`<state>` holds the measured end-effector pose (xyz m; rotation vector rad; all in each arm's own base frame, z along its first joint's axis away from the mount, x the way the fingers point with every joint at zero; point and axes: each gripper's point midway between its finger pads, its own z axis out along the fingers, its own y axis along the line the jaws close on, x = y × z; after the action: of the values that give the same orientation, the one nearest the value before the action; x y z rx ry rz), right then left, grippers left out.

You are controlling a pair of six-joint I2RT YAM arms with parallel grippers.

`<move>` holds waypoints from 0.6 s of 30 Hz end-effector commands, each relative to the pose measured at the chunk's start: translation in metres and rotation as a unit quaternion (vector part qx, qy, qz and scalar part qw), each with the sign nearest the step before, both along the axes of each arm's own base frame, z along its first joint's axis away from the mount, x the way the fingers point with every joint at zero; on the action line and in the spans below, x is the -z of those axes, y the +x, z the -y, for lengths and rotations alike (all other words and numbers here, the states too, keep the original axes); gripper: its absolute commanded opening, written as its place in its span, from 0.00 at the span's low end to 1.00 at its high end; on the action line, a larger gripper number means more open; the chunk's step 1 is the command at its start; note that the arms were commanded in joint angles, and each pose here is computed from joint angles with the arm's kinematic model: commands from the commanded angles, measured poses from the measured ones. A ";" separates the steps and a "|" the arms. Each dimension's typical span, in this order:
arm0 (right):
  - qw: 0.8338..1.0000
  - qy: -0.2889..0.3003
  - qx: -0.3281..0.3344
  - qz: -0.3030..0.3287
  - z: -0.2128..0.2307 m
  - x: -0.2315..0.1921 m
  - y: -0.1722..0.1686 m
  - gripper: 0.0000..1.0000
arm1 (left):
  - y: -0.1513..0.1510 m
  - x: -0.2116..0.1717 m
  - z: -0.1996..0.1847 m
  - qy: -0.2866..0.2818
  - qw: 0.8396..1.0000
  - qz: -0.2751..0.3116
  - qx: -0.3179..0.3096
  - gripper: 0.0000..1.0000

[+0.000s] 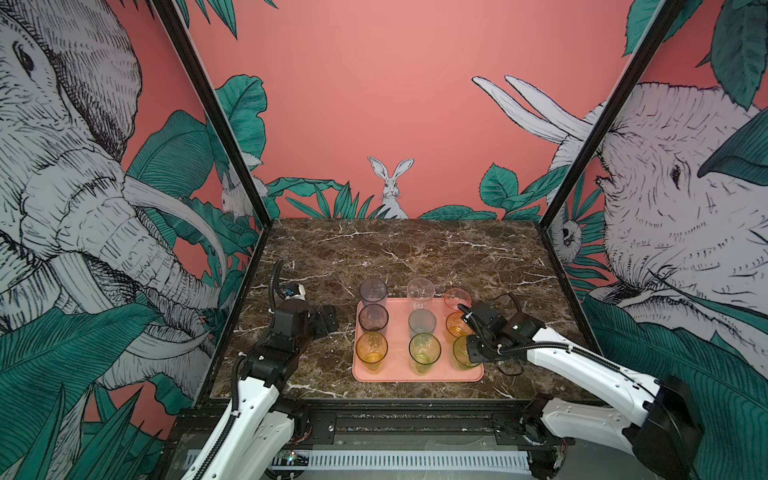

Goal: Place the glasses into the tray
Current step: 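Lower the light green cup onto the tray's nearest corner, open right gripper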

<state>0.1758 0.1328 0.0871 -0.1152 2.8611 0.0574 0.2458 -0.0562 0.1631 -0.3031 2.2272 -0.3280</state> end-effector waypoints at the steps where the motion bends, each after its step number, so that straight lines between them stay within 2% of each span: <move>1: 1.000 -0.005 0.014 0.010 0.002 0.003 0.002 0.00 | -0.003 0.006 -0.002 -0.006 1.000 -0.005 -0.007 0.99; 18: 1.000 -0.005 0.022 -0.010 0.001 0.021 -0.004 0.00 | -0.007 0.007 -0.005 -0.002 1.000 -0.005 -0.011 0.99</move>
<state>0.1709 0.1295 0.0688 -0.0874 2.8878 0.0293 0.2417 -0.0548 0.1612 -0.3123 2.2233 -0.3328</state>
